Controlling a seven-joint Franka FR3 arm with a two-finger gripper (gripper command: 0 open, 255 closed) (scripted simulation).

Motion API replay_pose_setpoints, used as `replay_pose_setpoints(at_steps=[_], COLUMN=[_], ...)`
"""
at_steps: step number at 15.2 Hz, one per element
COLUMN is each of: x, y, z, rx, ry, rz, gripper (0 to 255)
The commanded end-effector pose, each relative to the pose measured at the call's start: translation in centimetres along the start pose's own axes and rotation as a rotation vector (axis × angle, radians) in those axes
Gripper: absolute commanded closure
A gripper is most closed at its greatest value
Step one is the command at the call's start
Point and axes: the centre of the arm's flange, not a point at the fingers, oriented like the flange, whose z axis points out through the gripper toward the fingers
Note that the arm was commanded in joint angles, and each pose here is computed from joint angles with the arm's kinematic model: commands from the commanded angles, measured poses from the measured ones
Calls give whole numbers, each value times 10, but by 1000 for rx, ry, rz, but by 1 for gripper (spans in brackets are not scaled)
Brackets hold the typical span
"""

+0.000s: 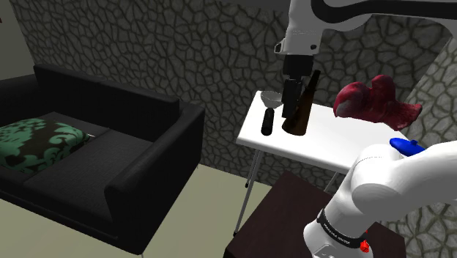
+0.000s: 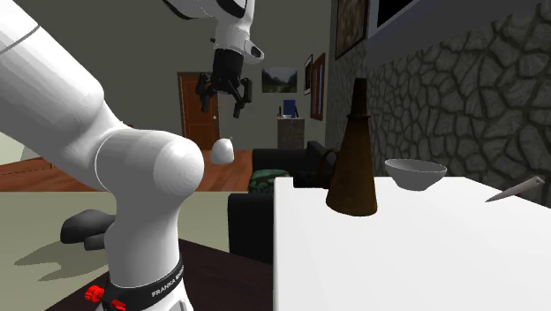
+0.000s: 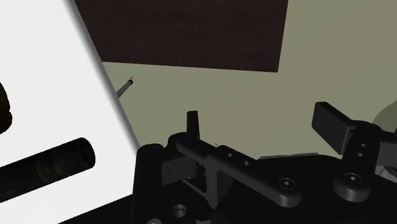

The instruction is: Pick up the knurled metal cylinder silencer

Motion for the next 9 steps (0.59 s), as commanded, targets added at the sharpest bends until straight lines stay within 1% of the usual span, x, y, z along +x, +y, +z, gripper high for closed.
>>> replay_pose_setpoints(at_steps=[1, 9], x=[0, 64], y=[0, 66], z=[0, 31], rx=[0, -10], ry=[0, 58], rz=[0, 323], gripper=[0, 0])
